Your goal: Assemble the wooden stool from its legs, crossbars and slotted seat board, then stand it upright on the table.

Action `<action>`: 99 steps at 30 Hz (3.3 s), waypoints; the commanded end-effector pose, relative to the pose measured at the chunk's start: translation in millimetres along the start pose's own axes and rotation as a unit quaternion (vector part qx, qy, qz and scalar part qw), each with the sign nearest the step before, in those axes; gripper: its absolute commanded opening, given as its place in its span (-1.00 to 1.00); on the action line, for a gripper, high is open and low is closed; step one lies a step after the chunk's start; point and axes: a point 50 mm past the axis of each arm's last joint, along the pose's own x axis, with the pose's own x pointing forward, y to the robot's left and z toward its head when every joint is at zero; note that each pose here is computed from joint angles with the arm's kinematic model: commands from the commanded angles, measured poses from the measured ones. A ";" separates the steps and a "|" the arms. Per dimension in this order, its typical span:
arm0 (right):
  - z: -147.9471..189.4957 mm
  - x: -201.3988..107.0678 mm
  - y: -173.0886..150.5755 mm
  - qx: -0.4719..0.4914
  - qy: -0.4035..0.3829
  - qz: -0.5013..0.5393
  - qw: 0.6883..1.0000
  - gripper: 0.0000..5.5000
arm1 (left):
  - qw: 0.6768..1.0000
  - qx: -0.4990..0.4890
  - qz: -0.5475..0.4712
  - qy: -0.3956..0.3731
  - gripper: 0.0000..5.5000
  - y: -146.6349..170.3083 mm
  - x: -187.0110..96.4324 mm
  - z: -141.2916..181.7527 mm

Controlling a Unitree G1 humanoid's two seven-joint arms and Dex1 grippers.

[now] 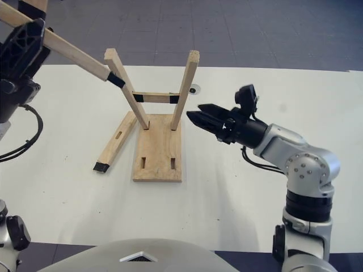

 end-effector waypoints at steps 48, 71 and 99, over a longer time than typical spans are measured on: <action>-66.9 24.3 -11.2 -0.174 0.046 -0.213 0.960 0.24 | 0.870 0.180 -0.273 0.369 -0.25 90.1 -15.5 -148.2; -65.9 21.6 -13.7 -0.180 0.046 -0.219 0.958 0.24 | 0.740 0.374 -0.224 0.512 -0.26 48.7 -83.3 -193.8; -64.6 23.7 -13.1 -0.171 0.041 -0.218 0.960 0.24 | 0.865 0.272 -0.215 0.363 -0.12 42.2 -10.1 -150.8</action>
